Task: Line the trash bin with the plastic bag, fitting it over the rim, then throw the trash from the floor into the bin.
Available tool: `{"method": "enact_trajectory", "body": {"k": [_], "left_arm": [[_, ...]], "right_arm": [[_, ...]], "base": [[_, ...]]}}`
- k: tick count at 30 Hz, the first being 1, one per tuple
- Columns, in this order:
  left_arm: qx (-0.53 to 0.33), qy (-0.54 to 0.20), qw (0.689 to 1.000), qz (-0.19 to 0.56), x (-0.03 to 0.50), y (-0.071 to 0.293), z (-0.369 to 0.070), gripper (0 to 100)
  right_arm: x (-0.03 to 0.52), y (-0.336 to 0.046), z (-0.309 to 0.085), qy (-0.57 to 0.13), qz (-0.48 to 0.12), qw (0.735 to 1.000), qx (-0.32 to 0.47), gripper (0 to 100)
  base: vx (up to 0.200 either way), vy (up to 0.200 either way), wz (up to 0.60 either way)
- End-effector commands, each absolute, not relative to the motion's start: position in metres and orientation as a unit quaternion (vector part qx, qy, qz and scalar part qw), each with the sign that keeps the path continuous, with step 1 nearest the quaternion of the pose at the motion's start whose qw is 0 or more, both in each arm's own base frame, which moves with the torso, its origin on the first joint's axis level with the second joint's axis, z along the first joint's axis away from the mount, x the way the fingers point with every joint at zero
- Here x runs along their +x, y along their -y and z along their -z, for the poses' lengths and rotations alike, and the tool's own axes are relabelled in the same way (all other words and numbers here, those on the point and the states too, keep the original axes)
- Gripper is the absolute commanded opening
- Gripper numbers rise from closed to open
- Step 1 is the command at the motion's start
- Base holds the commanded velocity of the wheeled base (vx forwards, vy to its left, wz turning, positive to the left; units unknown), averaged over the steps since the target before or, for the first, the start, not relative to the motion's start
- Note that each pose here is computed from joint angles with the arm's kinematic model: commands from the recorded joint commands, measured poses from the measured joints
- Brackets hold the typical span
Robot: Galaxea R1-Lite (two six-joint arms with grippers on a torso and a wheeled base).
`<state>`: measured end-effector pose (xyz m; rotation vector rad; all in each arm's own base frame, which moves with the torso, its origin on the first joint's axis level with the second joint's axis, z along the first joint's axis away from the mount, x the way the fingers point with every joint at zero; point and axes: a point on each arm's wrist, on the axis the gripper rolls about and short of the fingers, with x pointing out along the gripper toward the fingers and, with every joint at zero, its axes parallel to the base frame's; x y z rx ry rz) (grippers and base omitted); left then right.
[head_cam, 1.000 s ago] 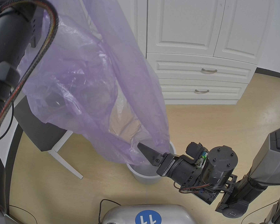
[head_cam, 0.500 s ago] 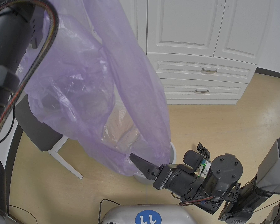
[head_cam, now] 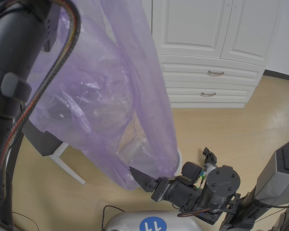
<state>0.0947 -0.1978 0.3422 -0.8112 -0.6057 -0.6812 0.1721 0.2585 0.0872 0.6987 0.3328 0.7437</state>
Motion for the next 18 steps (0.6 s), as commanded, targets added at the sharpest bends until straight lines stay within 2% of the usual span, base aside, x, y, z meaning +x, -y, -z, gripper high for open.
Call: {"method": "enact_trajectory", "body": {"k": [1, 8, 14, 15, 18], "left_arm": [[-0.382, 0.285, 0.818, 0.321, 0.094, 0.198, -0.343, 0], [-0.383, 0.277, 0.817, 0.332, 0.090, 0.204, -0.340, 0], [-0.384, 0.265, 0.818, 0.338, 0.087, 0.211, -0.337, 0], [-0.384, 0.265, 0.817, 0.337, 0.087, 0.211, -0.337, 0], [-0.386, 0.267, 0.816, 0.336, 0.086, 0.209, -0.339, 0]], "right_arm": [[0.178, -0.260, -0.085, -0.152, -0.349, 0.861, 0.337, 100], [0.180, -0.254, -0.104, -0.123, -0.354, 0.857, 0.352, 100], [0.183, -0.256, -0.102, -0.123, -0.351, 0.859, 0.352, 100], [0.182, -0.256, -0.102, -0.123, -0.352, 0.858, 0.352, 0], [0.183, -0.256, -0.103, -0.120, -0.352, 0.858, 0.354, 0]], "base": [[0.000, 0.000, 0.00], [0.000, 0.000, 0.00], [0.000, 0.000, 0.00], [0.000, 0.000, 0.00], [0.000, 0.000, 0.00]]}}
